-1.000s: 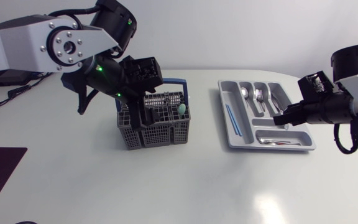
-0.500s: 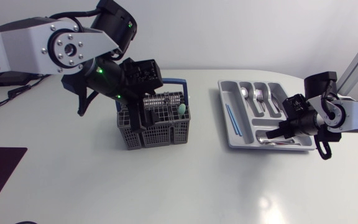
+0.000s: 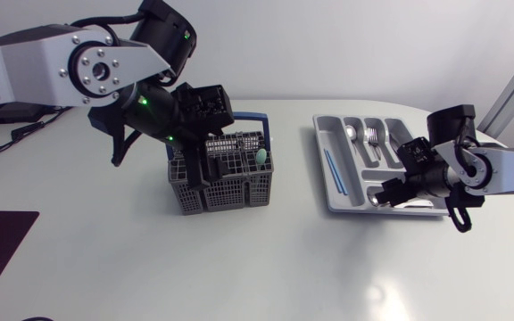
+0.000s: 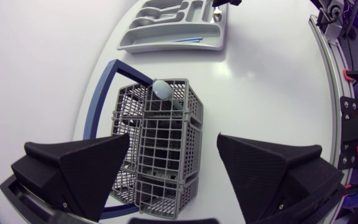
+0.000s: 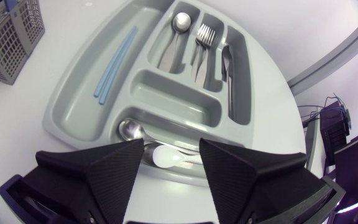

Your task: Unload the cutlery basket into the drawer organizer.

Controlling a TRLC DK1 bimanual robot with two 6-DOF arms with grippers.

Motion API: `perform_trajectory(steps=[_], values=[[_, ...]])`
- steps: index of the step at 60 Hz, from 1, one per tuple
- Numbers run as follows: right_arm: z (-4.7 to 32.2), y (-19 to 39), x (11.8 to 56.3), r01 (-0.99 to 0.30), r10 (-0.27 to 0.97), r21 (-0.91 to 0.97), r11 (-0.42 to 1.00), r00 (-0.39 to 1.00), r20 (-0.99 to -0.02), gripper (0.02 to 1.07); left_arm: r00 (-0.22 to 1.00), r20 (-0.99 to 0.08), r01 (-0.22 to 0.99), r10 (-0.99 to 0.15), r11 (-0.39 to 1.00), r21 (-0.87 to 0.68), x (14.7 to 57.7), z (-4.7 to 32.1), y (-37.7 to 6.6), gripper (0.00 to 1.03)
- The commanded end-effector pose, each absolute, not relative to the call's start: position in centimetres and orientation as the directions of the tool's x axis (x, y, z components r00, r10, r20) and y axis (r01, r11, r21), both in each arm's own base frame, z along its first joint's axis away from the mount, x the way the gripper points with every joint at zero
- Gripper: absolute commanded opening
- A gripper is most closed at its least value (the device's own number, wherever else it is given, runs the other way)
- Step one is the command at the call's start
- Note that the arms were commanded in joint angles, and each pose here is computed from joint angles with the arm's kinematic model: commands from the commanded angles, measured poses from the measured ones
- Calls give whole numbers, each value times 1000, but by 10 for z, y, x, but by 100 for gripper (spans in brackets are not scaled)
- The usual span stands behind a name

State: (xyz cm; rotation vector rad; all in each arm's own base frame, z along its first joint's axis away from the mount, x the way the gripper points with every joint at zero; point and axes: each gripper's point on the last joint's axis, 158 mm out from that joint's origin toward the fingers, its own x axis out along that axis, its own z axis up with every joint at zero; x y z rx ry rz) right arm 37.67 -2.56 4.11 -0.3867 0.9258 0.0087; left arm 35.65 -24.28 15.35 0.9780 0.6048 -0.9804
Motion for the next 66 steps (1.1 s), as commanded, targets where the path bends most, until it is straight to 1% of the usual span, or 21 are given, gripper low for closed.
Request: perform_trajectory(steps=[1,5,8,11,14,16,18,22,25,29,34,37,45,51,60,66], values=[[78,-2,372,-206,-106,-324,924,673,-732,82,451,-794,893,-408,198,405,351,153,-239,98],[110,29,370,-258,-10,-282,924,721,-693,82,453,-792,891,-408,201,406,349,154,-237,98],[131,56,366,-319,96,-228,920,747,-658,82,455,-790,890,-409,203,408,347,155,-236,98],[143,72,365,-345,143,-203,916,756,-639,82,453,-792,891,-408,204,405,345,154,-235,98],[147,99,360,-429,258,-126,895,726,-638,82,454,-791,891,-409,204,406,343,155,-234,98],[149,109,360,-459,309,-83,884,710,-632,82,453,-793,892,-407,205,404,343,153,-233,98],[146,113,364,-459,322,-54,887,697,-641,81,451,-795,893,-406,206,401,341,152,-232,98],[142,130,366,-506,396,17,863,654,-644,81,451,-795,893,-406,206,401,340,152,-231,98],[139,139,371,-514,417,45,856,637,-648,77,450,-796,893,-404,207,400,338,151,-229,98],[140,164,375,-559,493,114,821,595,-635,75,448,-800,894,-400,210,396,335,149,-225,98],[141,188,375,-601,549,157,784,552,-627,75,452,-798,892,-399,219,396,334,149,-222,98],[139,199,378,-611,563,169,773,538,-628,75,455,-796,890,-399,234,392,333,151,-220,98],[131,228,382,-645,601,202,737,490,-632,68,461,-790,886,-404,268,379,329,152,-218,98],[126,242,385,-664,616,210,717,465,-636,68,464,-785,882,-410,294,368,327,151,-216,98],[118,255,393,-678,633,232,698,432,-642,68,503,-751,852,-429,393,346,338,158,-208,98],[113,261,398,-681,637,240,692,419,-647,65,543,-716,820,-439,460,339,348,165,-202,98]])
